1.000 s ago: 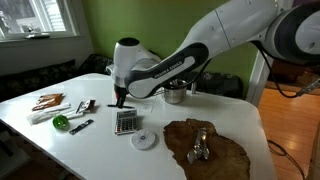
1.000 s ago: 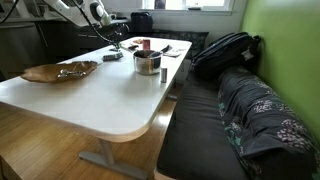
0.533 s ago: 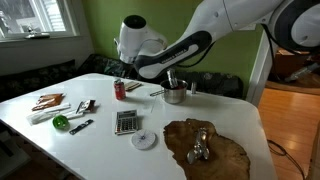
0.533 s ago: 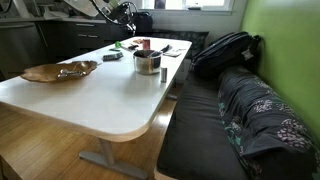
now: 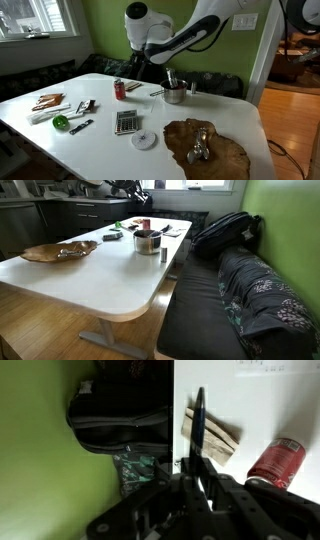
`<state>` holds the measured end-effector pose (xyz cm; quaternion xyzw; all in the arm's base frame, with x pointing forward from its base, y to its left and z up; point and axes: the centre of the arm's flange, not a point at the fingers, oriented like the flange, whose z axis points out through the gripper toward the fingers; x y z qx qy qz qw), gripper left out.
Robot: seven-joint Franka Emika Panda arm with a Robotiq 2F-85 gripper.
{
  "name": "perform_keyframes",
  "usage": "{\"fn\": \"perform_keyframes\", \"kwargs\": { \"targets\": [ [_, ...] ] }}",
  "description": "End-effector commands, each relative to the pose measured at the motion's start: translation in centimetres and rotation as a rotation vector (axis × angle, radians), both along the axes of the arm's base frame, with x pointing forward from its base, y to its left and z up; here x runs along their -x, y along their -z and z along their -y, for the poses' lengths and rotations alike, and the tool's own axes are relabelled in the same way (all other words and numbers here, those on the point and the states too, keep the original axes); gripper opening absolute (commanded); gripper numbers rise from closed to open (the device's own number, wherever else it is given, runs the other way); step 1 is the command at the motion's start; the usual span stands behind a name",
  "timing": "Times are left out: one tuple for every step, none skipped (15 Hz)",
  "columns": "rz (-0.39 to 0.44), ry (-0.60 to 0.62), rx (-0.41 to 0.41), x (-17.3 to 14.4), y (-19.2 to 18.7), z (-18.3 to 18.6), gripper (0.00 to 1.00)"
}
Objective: Remove the pen from the calculator and place it inside the pot
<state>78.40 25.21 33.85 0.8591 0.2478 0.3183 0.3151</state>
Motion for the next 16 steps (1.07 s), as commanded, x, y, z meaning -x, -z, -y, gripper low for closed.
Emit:
{"fn": "perform_keyframes", "kwargs": {
  "targets": [
    [-0.002, -0.001, 0.0, 0.0, 0.2, -0.1, 0.13],
    [-0.004, -0.002, 0.0, 0.0, 0.4, -0.2, 0.13],
    [-0.005, -0.002, 0.0, 0.0, 0.4, -0.2, 0.13],
    [-0.005, -0.002, 0.0, 0.0, 0.4, -0.2, 0.13],
    [-0.005, -0.002, 0.0, 0.0, 0.4, -0.2, 0.03],
    [-0.011, 0.024, 0.036, -0.2, 0.6, 0.6, 0.03],
    [-0.034, 0.044, 0.048, -0.2, 0.7, 1.3, 0.03],
    [-0.046, 0.067, 0.056, -0.2, 0.9, 2.0, 0.03],
    [-0.058, 0.094, 0.059, -0.2, 1.2, 3.0, 0.03],
    [-0.062, 0.119, 0.067, -0.2, 1.5, 3.9, 0.03],
    [-0.085, 0.143, 0.061, 0.0, 1.9, 5.0, 0.03],
    [-0.116, 0.165, 0.068, 0.4, 2.2, 6.0, 0.03],
    [-0.148, 0.19, 0.071, 1.2, 2.3, 7.2, 0.03],
    [-0.189, 0.218, 0.081, 1.9, 2.5, 8.2, 0.03],
    [-0.211, 0.235, 0.07, 2.5, 2.9, 8.8, 0.03],
    [-0.211, 0.249, 0.033, 2.9, 3.4, 9.3, 0.03]
  ]
}}
